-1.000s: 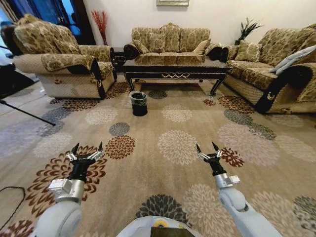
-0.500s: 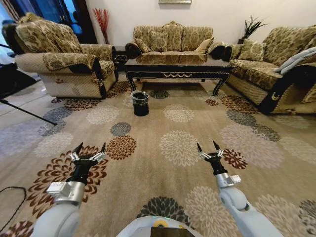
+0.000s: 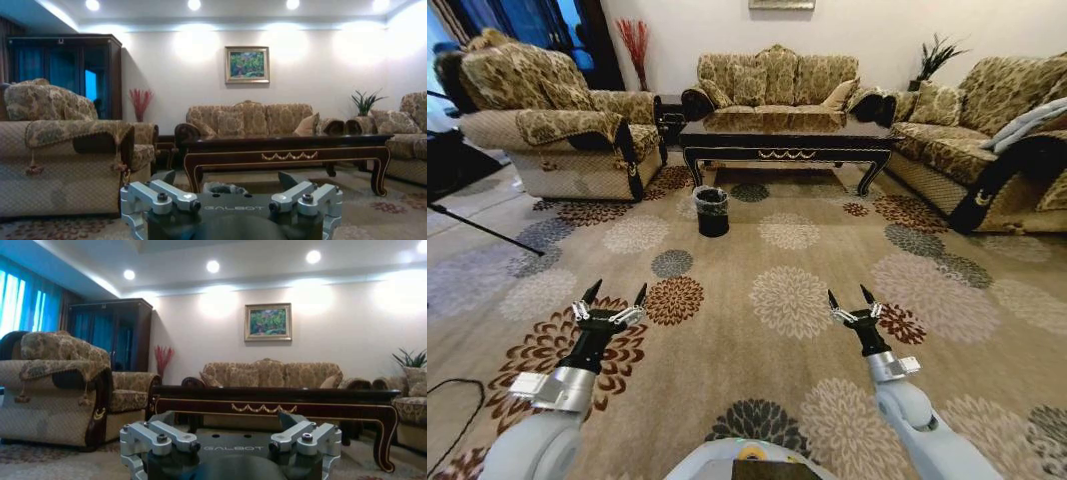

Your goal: Move to the front of the table and pick up the trash from the floor, then place it into the trash bin.

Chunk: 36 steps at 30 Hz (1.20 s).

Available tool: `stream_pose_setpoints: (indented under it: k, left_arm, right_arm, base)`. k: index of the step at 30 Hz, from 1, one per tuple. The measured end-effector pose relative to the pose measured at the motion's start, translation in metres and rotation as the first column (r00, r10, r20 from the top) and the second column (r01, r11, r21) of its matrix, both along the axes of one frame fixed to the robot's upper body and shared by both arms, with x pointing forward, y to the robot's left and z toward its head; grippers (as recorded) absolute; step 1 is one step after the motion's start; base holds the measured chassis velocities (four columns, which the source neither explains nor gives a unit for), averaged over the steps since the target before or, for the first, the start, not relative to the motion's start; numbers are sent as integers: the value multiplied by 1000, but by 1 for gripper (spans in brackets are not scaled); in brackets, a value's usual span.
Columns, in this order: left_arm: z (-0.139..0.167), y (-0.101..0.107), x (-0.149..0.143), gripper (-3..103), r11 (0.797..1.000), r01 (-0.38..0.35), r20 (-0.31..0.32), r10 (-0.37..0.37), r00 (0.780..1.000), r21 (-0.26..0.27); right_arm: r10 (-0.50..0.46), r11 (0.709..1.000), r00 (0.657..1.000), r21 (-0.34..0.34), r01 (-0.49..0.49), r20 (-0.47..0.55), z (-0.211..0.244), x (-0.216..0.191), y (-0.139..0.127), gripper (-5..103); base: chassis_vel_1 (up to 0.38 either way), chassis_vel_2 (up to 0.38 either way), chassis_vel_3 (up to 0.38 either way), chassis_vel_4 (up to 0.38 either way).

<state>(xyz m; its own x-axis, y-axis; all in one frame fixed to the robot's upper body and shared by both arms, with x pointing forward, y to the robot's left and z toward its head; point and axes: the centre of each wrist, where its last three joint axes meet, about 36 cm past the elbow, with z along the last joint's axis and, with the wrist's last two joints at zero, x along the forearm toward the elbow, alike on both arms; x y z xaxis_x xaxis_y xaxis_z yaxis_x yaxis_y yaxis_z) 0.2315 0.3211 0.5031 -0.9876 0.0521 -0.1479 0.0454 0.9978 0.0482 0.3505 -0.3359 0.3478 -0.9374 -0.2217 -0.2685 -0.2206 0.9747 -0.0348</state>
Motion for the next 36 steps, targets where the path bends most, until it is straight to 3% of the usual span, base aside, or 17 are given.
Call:
stream_pose_setpoints:
  k: [36]
  left_arm:
    - [2,13,8,100,1000,-8,2,8,1000,7]
  right_arm:
    - [-21,1000,1000,-1,21,23,10,8,-5,100]
  base:
    - [23,-25,-24,22]
